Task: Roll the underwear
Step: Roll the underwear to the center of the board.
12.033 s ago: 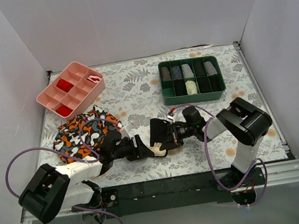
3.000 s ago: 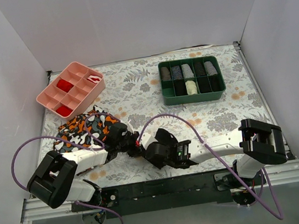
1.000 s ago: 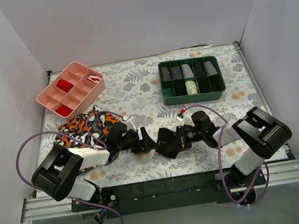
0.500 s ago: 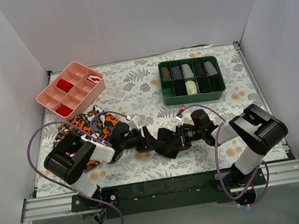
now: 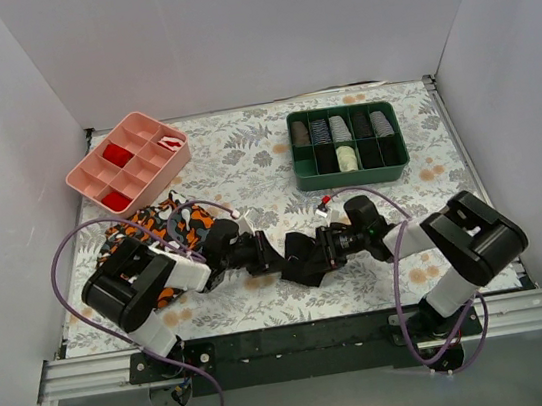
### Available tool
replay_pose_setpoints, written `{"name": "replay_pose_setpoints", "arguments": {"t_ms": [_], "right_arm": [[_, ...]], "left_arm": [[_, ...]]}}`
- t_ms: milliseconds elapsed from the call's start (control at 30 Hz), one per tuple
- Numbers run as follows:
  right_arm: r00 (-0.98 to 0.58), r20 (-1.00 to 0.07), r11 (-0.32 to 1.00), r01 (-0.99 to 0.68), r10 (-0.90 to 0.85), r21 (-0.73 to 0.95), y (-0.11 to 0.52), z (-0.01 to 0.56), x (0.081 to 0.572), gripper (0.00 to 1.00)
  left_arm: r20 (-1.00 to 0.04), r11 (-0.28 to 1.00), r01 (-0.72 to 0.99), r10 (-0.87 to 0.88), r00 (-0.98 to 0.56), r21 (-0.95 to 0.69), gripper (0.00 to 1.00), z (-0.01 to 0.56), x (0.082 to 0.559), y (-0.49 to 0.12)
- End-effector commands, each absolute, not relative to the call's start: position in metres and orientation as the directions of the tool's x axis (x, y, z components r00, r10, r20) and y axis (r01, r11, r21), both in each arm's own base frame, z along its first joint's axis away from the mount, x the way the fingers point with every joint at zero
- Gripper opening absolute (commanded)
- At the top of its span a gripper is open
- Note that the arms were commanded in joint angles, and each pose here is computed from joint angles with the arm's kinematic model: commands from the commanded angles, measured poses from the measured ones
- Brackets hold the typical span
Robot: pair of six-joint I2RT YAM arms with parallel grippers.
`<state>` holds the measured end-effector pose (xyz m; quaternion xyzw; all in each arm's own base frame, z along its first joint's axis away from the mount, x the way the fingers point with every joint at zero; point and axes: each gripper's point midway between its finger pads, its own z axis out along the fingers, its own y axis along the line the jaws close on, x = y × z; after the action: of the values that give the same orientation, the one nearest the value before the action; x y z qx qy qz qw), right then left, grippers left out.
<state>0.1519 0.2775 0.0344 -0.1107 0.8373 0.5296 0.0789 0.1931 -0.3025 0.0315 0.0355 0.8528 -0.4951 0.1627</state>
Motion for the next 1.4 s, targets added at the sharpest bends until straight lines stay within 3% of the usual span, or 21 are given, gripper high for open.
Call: {"name": "replay_pose_setpoints", "arguments": {"t_ms": [0,33,100,200,300,433,733,1000,1367], "right_arm": [[-0.911,-0.385,0.488,-0.406,-0.150,0.773,0.265,0.037,0.156,0.41],[-0.914,-0.371,0.532,-0.397,-0.162,0.748,0.257,0.033,0.152,0.44],[-0.859,-0.489,0.579,-0.480,-0.154,0.660,0.250,0.046,0.165,0.56],[-0.802,-0.577,0.655,-0.521,-0.154,0.548,0.234,0.057,0.174,0.89],[-0.736,-0.653,0.691,-0.566,-0.177,0.450,0.225,0.071,0.176,0.92],[-0.621,-0.748,0.695,-0.645,-0.235,0.318,0.230,0.093,0.177,0.92],[-0.404,-0.809,0.627,-0.777,-0.426,0.058,0.271,0.105,0.162,0.91],[-0.267,-0.765,0.519,-0.848,-0.586,-0.102,0.302,0.092,0.145,0.86],[-0.275,-0.701,0.521,-0.838,-0.658,-0.160,0.302,0.065,0.144,0.71]], "left_arm": [[-0.309,0.587,0.204,-0.083,-0.947,-0.783,0.02,0.028,0.195,-0.297],[-0.310,0.593,0.207,-0.077,-0.948,-0.778,0.01,0.031,0.196,-0.297],[-0.305,0.600,0.201,-0.076,-0.949,-0.774,0.00,0.033,0.197,-0.297],[-0.296,0.613,0.197,-0.062,-0.953,-0.765,0.00,0.036,0.197,-0.297],[-0.281,0.617,0.188,-0.056,-0.958,-0.764,0.00,0.039,0.196,-0.298],[-0.241,0.633,0.160,-0.042,-0.970,-0.757,0.00,0.043,0.193,-0.297],[-0.220,0.662,0.163,-0.003,-0.976,-0.731,0.01,0.053,0.193,-0.297],[-0.195,0.680,0.155,0.018,-0.981,-0.717,0.01,0.045,0.189,-0.294],[-0.192,0.678,0.162,0.031,-0.981,-0.717,0.01,0.043,0.191,-0.297]]}}
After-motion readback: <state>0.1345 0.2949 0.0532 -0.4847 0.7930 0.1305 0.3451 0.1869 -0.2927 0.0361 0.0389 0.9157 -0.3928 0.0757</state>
